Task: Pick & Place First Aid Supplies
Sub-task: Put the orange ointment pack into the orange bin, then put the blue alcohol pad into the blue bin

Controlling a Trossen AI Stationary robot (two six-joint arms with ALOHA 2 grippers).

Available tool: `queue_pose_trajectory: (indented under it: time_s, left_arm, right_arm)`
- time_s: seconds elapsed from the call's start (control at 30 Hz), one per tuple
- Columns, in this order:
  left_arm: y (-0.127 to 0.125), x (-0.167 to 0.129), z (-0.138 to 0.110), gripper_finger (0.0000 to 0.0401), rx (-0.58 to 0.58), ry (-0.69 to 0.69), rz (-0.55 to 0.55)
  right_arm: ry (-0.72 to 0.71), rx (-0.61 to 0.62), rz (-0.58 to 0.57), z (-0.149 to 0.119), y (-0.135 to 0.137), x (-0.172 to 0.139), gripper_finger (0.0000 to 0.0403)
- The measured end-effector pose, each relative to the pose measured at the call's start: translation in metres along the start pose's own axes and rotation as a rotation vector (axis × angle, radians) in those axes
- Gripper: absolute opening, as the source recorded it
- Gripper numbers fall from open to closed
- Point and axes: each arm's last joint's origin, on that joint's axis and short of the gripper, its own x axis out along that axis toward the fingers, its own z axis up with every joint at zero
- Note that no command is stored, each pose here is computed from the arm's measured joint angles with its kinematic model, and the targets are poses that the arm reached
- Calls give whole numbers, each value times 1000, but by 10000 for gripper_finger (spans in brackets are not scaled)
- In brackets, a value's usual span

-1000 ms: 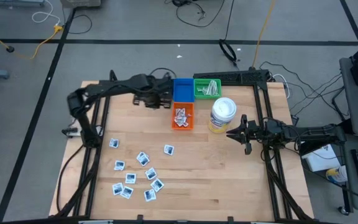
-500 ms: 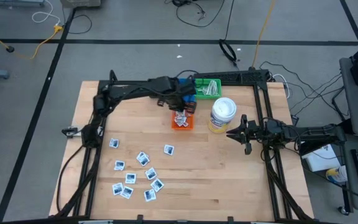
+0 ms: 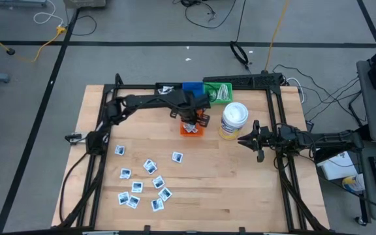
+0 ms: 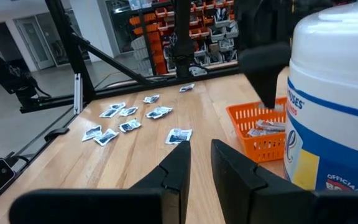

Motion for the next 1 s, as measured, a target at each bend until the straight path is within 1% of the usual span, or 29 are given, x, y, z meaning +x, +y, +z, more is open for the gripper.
queue_pose_trajectory:
  time_s: [0.1, 0.2, 0.27, 0.4, 0.53, 0.63, 0.73, 0.87, 1.0]
  left_arm:
    - [-5, 13, -2, 0, 23, 4, -8]
    - [-7, 16, -2, 7, 19, 11, -34]
    - [-8, 15, -1, 19, -3, 4, -41]
    - [-5, 16, 1, 66, -30, 4, -33]
    - [-5, 16, 2, 135, -2, 2, -32]
    - [-4, 15, 4, 181, 65, 22, -51]
    - [-2, 14, 6, 212, 148, 60, -89]
    - [0, 7, 7, 228, 276, 78, -133]
    - [1, -4, 7, 229, 453, 60, -152]
  right_arm:
    - [-4, 0, 1, 0, 0, 0, 59]
    - [-3, 0, 1, 0, 0, 0, 59]
    - [-3, 0, 0, 0, 0, 0, 59]
    - [-4, 0, 0, 0, 0, 0, 59]
    - [-4, 0, 0, 0, 0, 0, 59]
    - [-3, 0, 1, 0, 0, 0, 59]
    - [-3, 0, 1, 0, 0, 0, 59]
    - [-3, 0, 1, 0, 0, 0, 59]
    - [-3, 0, 0, 0, 0, 0, 59]
